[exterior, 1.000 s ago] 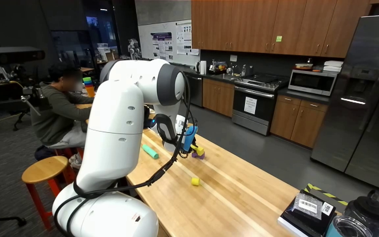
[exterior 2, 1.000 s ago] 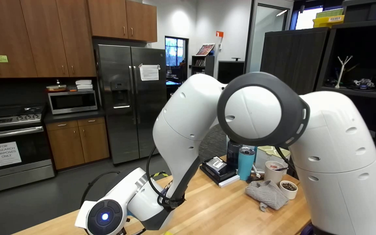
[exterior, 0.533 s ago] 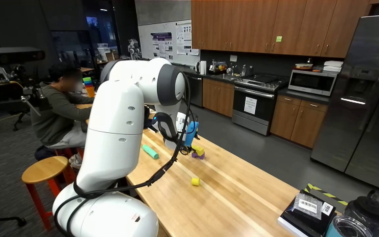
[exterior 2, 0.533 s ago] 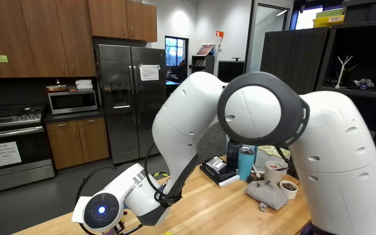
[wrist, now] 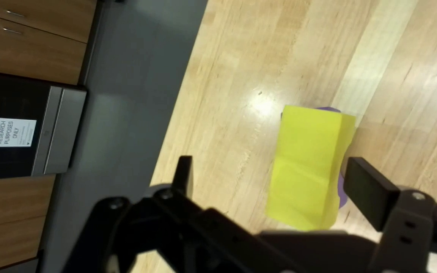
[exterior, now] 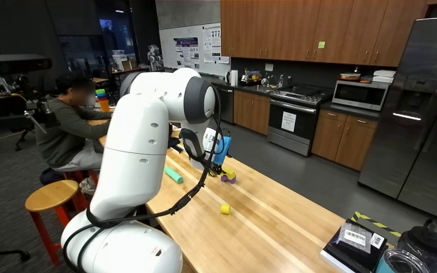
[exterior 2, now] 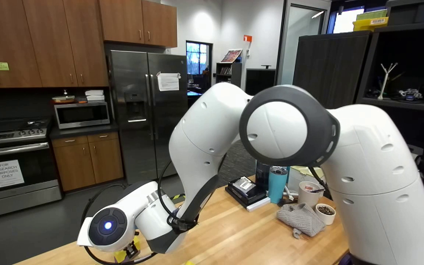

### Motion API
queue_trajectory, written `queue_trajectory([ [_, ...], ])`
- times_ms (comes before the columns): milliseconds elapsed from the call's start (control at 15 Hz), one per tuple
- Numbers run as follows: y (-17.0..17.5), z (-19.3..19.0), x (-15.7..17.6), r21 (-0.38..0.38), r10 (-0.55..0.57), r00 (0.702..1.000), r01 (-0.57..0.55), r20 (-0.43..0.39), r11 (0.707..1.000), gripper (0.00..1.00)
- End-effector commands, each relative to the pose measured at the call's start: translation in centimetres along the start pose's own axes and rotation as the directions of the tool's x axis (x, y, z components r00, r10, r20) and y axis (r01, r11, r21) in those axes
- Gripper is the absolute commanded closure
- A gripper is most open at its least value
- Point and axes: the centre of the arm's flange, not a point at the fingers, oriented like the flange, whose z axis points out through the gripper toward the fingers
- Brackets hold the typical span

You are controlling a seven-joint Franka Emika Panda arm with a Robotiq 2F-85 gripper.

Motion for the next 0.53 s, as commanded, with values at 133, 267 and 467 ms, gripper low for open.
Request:
queue_trajectory([
  [133,0.33,1.41,-0.65,0.053,-0.018,1.000,0.019,-0.017,0.998,0.00],
  [267,0.38,1.56,-0.84,0.065,-0.022,1.000,0.023,-0.011,0.998,0.00],
  [467,0.48,1.64,-1.00,0.079,-0.028,1.000,0.029,-0.008,0.996,0.32],
])
